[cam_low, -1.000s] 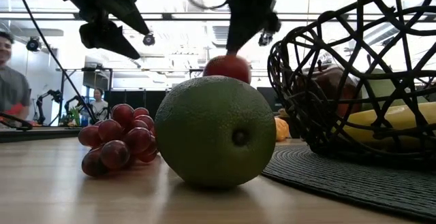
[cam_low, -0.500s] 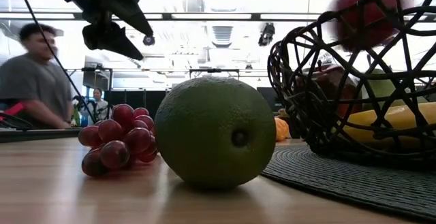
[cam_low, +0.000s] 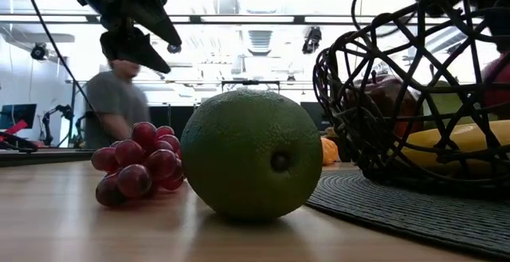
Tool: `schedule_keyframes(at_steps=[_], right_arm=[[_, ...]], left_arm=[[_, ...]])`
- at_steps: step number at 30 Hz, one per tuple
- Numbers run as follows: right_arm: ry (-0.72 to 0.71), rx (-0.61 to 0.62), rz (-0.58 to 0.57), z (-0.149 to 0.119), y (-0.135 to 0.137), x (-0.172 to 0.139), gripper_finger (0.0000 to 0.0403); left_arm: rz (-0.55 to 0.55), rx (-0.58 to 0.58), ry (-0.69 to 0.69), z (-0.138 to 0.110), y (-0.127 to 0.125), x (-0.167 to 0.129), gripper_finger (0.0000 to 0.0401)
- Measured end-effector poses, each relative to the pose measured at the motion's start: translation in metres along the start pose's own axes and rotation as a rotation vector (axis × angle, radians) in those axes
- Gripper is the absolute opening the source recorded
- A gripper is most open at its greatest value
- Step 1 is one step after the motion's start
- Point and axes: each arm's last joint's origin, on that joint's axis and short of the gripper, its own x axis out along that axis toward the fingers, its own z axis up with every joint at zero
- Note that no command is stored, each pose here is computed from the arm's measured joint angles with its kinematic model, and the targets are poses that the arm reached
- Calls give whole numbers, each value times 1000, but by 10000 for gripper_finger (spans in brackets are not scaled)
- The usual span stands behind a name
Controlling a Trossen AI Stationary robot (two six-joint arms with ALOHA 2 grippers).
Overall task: Build produce basket
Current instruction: Put the pomegranate into the black wire basket
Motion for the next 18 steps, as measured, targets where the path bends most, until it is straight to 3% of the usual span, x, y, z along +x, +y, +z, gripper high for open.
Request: schedule_keyframes(at_steps=[8,18], right_arm=[[-1,8,-39,4,-3,27,13],[-107,0,-69,6,-3,23,33]], left_arm=[[-19,-11,-16,2,-2,-1,338],[-26,-17,-21,3,-2,-1,338]])
